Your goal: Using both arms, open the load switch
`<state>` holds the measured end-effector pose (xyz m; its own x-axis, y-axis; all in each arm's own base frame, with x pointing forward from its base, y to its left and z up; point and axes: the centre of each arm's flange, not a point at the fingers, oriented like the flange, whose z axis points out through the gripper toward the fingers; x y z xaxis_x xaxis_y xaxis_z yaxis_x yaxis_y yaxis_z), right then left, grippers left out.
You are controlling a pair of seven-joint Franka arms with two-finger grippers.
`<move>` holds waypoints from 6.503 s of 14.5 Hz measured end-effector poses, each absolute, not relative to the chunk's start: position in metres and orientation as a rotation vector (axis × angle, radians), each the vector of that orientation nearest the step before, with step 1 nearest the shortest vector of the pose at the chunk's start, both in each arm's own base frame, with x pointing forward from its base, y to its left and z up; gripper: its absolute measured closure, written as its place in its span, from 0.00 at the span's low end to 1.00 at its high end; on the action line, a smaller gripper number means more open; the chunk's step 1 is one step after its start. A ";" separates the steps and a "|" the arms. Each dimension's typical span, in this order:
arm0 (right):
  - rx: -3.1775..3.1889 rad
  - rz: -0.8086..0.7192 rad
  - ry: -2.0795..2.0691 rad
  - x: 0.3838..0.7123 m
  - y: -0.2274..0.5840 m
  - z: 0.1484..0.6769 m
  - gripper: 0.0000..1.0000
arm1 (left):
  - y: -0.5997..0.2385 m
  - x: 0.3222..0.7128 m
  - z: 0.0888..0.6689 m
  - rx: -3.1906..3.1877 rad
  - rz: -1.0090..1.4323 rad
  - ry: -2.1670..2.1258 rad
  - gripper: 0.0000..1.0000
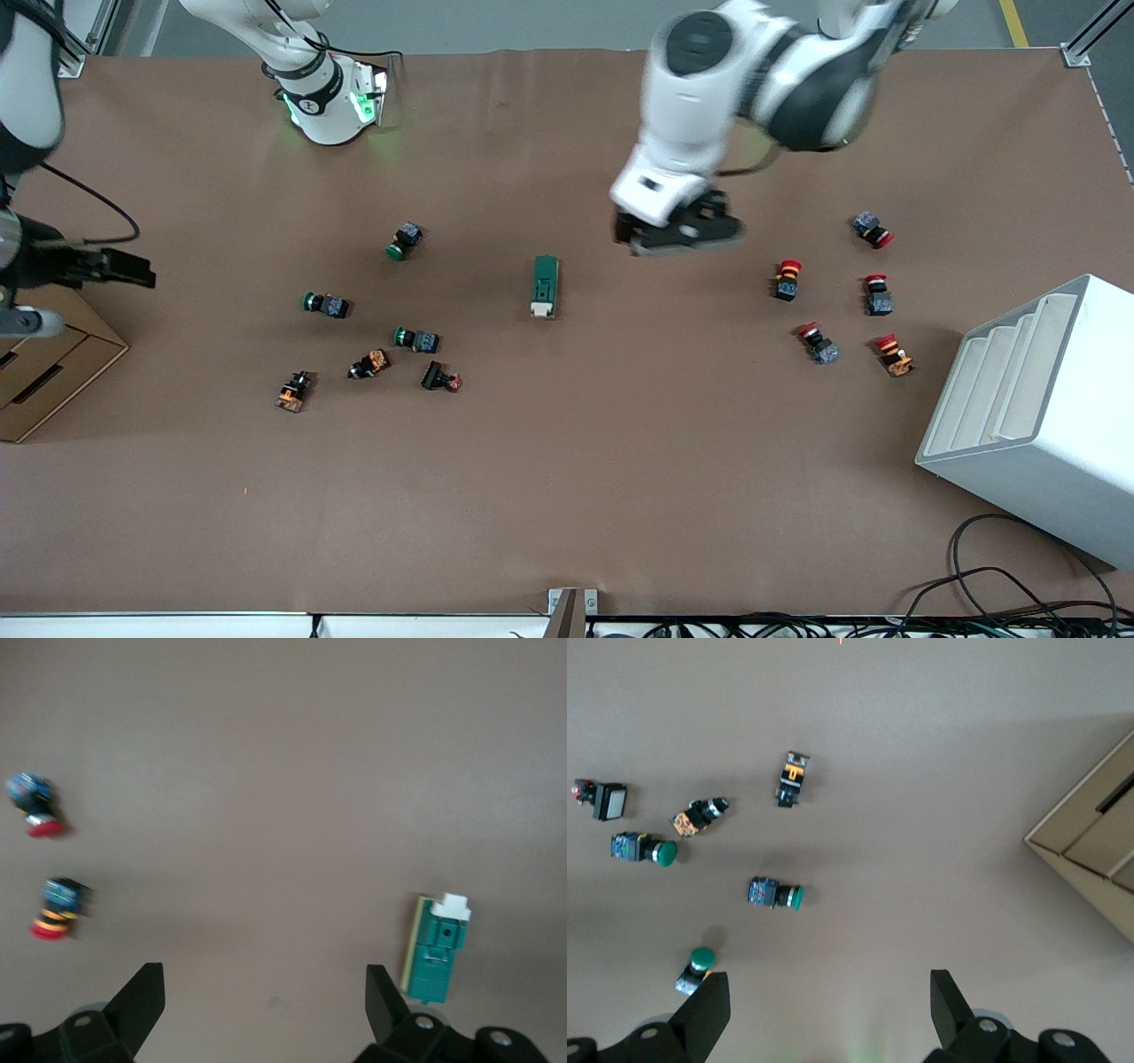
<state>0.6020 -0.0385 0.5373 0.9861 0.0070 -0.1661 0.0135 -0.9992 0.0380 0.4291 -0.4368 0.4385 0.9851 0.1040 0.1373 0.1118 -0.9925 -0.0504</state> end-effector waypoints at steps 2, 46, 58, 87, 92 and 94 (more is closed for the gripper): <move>3.081 -0.253 -0.071 0.606 -0.018 0.533 0.00 | -0.486 0.381 0.399 -3.032 -0.340 -0.183 0.00; 2.167 -0.391 -1.755 0.522 0.479 0.202 0.00 | -0.550 0.205 0.080 -2.816 -1.640 0.052 0.01; 2.119 -0.429 -1.675 0.508 0.480 0.213 0.00 | -0.550 0.205 0.080 -2.817 -1.641 0.048 0.01; 2.118 -0.553 -1.562 0.481 0.488 0.209 0.00 | -0.553 0.207 0.083 -2.824 -1.652 0.015 0.01; 2.347 -0.624 -1.457 0.547 0.431 0.255 0.00 | -0.558 0.211 0.086 -2.827 -1.664 -0.006 0.01; 2.492 -0.555 -1.333 0.578 0.395 0.280 0.00 | -0.565 0.217 0.094 -2.833 -1.661 -0.069 0.01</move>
<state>0.5780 0.3950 0.2799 0.5056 -0.8372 -0.2083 -0.7375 -0.5447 0.3992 0.2171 -0.5654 0.0940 0.4904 0.1082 0.8647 -0.0357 -0.9889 0.1440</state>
